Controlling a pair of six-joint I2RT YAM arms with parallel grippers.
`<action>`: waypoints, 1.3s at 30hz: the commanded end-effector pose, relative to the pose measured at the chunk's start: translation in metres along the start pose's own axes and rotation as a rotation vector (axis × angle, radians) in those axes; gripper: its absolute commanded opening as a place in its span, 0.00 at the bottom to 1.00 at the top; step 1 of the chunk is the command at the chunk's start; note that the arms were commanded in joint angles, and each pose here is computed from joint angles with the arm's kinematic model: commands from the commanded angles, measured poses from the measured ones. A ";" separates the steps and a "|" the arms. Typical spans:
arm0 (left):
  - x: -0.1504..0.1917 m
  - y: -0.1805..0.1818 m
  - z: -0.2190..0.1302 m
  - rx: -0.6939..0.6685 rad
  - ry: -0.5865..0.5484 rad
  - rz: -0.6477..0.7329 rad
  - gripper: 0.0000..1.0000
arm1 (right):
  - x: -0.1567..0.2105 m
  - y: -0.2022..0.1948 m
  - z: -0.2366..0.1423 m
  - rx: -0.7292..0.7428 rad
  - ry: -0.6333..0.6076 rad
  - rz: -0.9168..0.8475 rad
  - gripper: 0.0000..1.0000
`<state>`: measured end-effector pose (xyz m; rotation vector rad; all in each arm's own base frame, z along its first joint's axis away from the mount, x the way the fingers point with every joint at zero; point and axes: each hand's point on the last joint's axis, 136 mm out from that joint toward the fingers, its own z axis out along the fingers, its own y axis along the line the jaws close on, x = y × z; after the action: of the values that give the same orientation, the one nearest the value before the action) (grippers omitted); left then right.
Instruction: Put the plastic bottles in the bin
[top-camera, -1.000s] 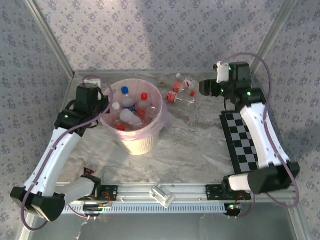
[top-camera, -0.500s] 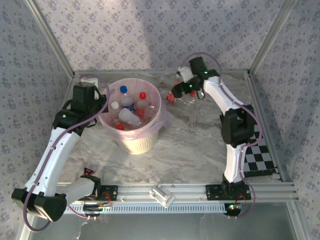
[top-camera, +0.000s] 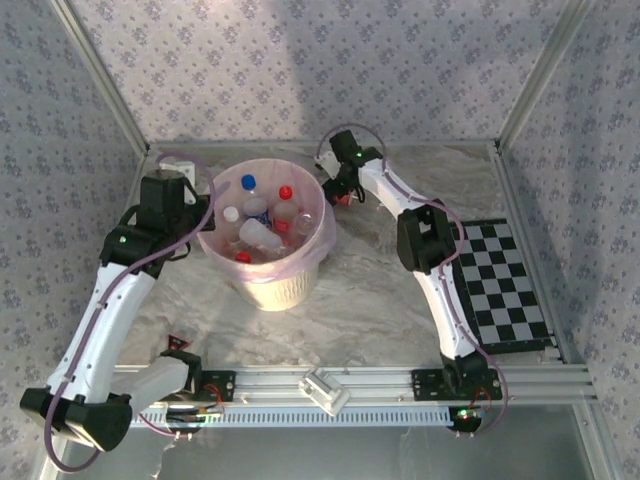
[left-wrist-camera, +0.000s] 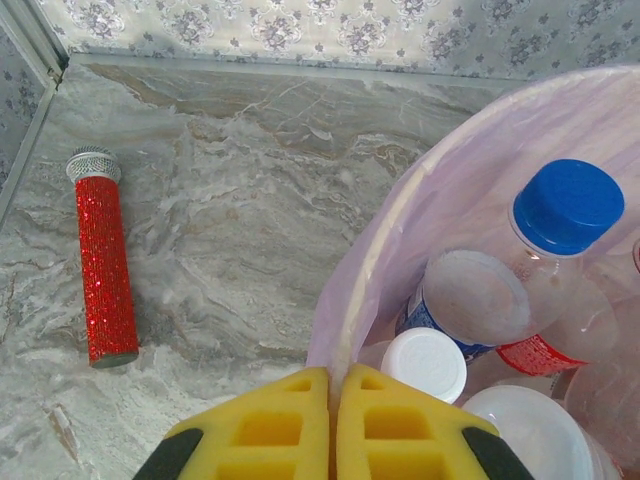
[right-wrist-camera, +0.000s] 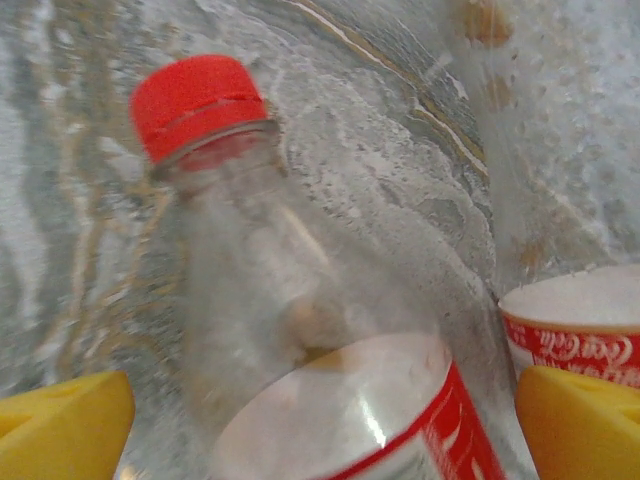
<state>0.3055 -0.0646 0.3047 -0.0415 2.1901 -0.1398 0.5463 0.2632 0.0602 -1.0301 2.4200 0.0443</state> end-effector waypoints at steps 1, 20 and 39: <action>0.017 -0.003 -0.002 0.034 0.057 0.020 0.00 | -0.005 0.000 -0.003 0.039 0.019 -0.005 0.94; 0.021 -0.026 -0.003 0.170 0.070 0.021 0.00 | -0.050 -0.028 -0.189 -0.152 -0.340 0.345 0.41; 0.032 -0.122 0.011 0.442 0.130 0.106 0.00 | -0.042 0.021 -0.510 -0.313 -1.180 0.271 0.10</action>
<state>0.3030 -0.1769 0.3075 0.3171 2.1485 -0.5194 0.3572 0.1851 0.4860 -0.4694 1.5734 0.7985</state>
